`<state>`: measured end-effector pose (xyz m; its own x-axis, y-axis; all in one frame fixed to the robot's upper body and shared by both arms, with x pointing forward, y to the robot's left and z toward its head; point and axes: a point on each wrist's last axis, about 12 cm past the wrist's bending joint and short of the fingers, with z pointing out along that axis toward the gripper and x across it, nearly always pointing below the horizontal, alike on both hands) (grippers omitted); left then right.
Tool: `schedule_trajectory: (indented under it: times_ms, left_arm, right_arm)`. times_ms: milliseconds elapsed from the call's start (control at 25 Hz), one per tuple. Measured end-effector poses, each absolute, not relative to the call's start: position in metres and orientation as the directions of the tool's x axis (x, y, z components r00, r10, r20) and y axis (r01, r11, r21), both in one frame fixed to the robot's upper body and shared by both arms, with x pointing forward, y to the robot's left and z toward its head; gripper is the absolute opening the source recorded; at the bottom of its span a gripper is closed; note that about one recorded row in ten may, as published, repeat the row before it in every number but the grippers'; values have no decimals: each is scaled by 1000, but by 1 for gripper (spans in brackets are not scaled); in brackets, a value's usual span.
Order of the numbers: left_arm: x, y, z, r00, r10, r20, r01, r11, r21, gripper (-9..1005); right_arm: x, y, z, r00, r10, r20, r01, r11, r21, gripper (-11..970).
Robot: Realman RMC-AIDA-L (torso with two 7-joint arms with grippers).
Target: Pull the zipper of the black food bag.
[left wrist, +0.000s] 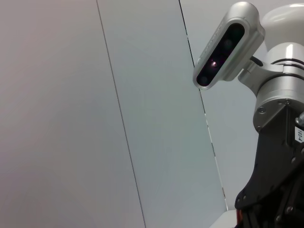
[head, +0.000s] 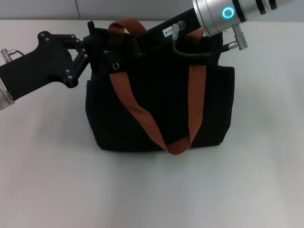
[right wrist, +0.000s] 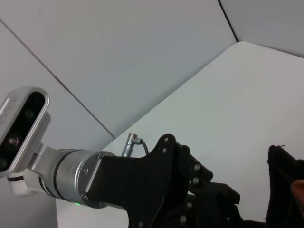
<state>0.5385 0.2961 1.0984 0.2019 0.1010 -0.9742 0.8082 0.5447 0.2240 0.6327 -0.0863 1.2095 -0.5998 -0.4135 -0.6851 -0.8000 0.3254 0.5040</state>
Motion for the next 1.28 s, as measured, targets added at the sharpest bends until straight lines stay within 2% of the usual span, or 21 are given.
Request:
schedule_trajectory:
  times_ms: [880,1280]
  left_arm:
    - [537,299,1098,201,90,-975,801,559,217,25]
    - [536,302,1098,202,90,-975,790,574,216,24]
  right_arm:
    - [633,-79,1215,-578,-452,-679,-815,361,453,-2]
    - [633,-84,1221,-588,-477,-653,-802,447,396,-3]
